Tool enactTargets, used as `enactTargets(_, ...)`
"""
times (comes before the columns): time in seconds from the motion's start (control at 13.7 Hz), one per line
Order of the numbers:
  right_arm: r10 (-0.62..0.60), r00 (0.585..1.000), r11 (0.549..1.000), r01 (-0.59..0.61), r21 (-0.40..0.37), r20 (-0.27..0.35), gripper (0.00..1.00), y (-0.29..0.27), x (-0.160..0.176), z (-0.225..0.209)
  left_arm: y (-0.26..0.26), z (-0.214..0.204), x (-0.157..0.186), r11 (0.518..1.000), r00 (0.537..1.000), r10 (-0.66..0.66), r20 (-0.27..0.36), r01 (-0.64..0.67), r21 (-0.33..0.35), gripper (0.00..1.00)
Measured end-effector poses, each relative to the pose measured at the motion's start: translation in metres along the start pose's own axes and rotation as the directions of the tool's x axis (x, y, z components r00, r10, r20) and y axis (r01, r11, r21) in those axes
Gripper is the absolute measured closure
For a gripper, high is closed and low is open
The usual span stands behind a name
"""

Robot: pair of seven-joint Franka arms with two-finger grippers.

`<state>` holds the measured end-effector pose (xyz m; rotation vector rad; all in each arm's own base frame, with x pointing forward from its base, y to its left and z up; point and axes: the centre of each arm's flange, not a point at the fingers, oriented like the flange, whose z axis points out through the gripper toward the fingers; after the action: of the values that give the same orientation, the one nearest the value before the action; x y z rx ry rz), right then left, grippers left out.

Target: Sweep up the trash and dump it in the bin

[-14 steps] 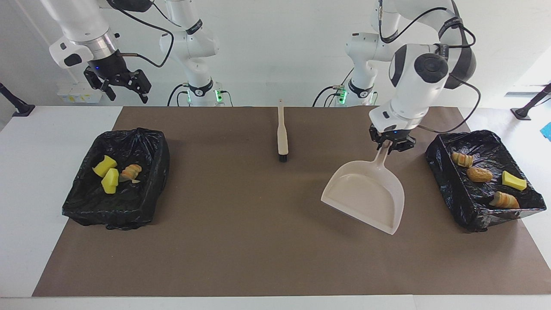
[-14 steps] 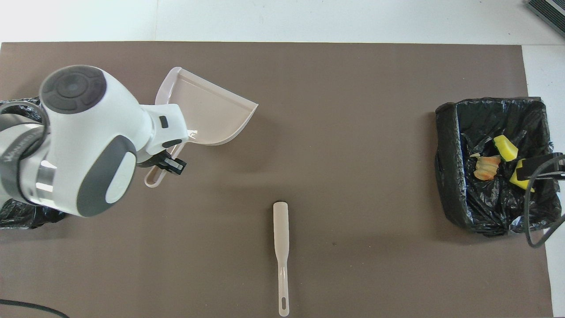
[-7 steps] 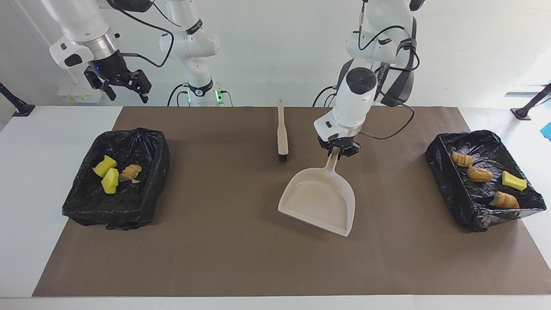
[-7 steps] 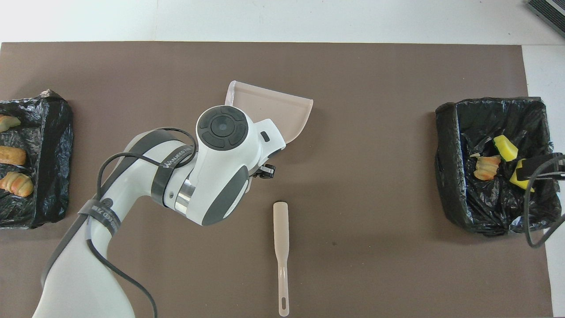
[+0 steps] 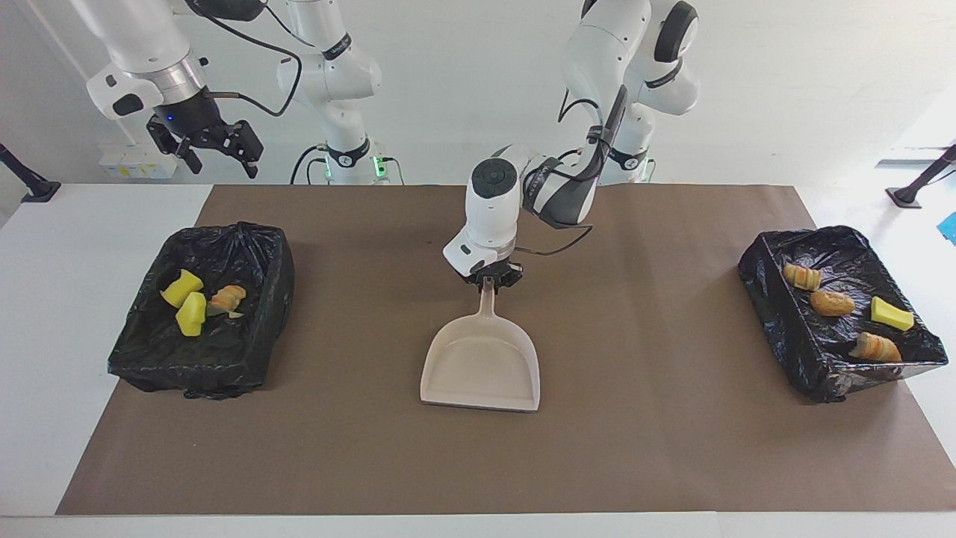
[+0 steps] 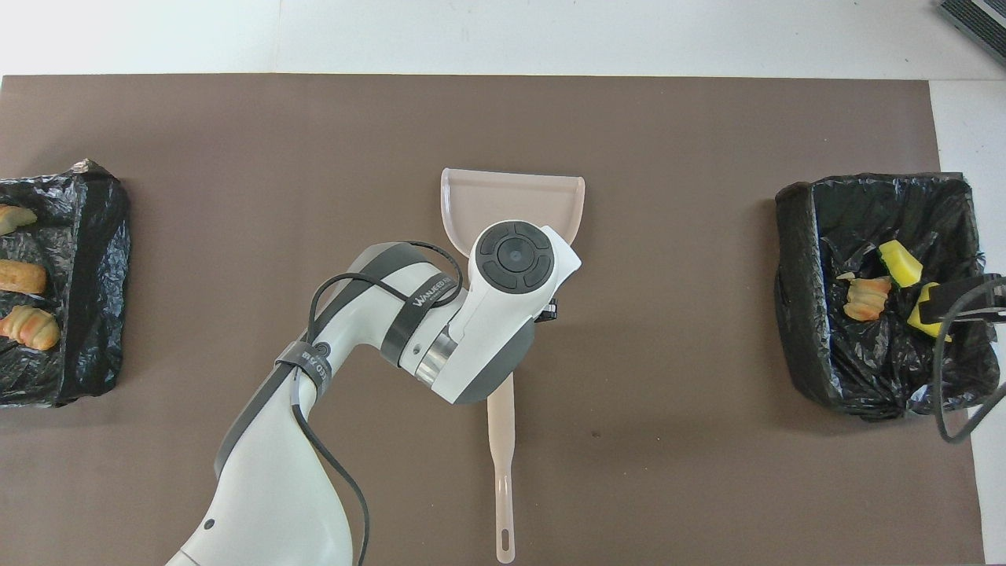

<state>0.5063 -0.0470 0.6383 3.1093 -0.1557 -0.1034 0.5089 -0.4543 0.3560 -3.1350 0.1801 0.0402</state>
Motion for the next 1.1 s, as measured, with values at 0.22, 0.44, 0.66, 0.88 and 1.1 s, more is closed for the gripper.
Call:
enactTargets(0.22, -0.002, 1.0, 1.0, 0.002, 0.0, 0.0, 0.0, -0.001, 0.0, 0.0, -0.01, -0.023, 0.006, 0.999, 0.998, -0.05, -0.035, 0.05, 0.002, 0.31)
enactTargets(0.44, -0.002, 1.0, 1.0, 0.002, 0.0, 0.0, 0.0, -0.001, 0.0, 0.0, -0.039, -0.049, 0.017, 0.996, 0.995, -0.086, -0.046, 0.086, 0.004, 0.0)
enactTargets(0.66, -0.002, 1.0, 1.0, 0.002, 0.0, 0.0, 0.0, -0.001, 0.0, 0.0, -0.1, -0.07, 0.041, 0.998, 0.998, -0.054, -0.04, 0.054, 0.015, 0.0)
enactTargets(0.88, -0.002, 1.0, 1.0, 0.002, 0.0, 0.0, 0.0, -0.001, 0.0, 0.0, -0.171, -0.088, 0.064, 1.0, 0.999, 0.006, -0.037, -0.005, 0.019, 0.0)
enactTargets(1.1, -0.005, 1.0, 1.0, 0.005, 0.0, 0.0, 0.0, -0.003, 0.0, 0.0, -0.255, -0.116, 0.076, 0.996, 0.996, 0.083, -0.033, -0.083, 0.021, 0.0)
